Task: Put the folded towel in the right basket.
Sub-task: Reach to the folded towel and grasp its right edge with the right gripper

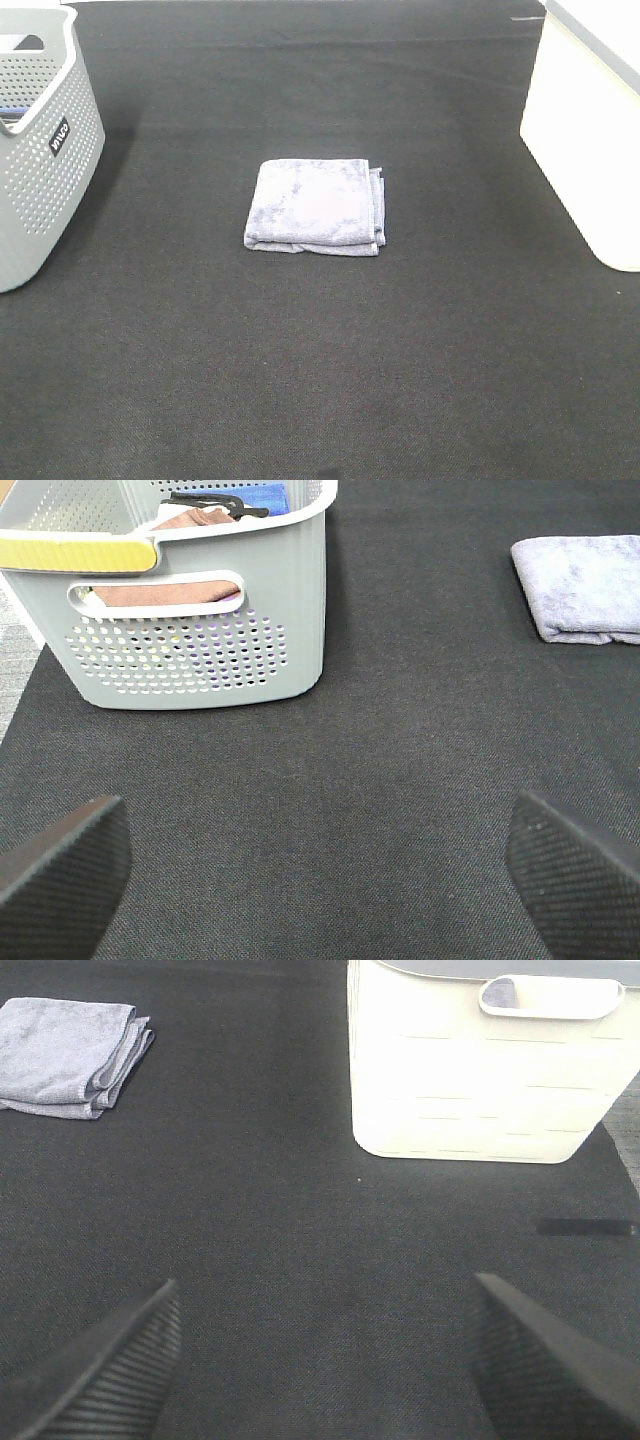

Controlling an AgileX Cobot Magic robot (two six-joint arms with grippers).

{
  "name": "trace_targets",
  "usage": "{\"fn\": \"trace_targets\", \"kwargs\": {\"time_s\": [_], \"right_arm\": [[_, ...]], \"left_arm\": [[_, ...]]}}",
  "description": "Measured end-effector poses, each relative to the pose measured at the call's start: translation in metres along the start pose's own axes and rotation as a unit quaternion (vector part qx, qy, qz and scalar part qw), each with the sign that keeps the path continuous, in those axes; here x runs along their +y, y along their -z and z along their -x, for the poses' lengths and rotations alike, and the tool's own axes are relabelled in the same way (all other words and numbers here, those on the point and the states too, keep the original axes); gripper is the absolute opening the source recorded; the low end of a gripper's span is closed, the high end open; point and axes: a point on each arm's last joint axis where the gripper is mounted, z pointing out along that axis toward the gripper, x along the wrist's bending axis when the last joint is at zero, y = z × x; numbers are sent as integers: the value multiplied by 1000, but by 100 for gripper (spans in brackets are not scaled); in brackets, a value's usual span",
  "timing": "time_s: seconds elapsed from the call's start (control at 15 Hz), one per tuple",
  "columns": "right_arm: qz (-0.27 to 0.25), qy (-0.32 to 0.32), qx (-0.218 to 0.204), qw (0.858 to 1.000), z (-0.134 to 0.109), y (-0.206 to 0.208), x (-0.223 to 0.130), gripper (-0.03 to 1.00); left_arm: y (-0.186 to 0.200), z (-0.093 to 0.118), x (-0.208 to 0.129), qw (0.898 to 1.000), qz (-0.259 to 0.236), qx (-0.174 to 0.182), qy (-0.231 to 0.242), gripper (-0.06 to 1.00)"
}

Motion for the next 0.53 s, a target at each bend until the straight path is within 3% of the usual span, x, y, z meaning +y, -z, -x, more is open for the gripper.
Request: {"fn": "trace_targets", "kwargs": {"time_s": [0.53], "right_arm": [[0, 0, 0, 1000, 0, 0, 0, 74]], "left_arm": [[0, 0, 0, 1000, 0, 0, 0, 97]]}}
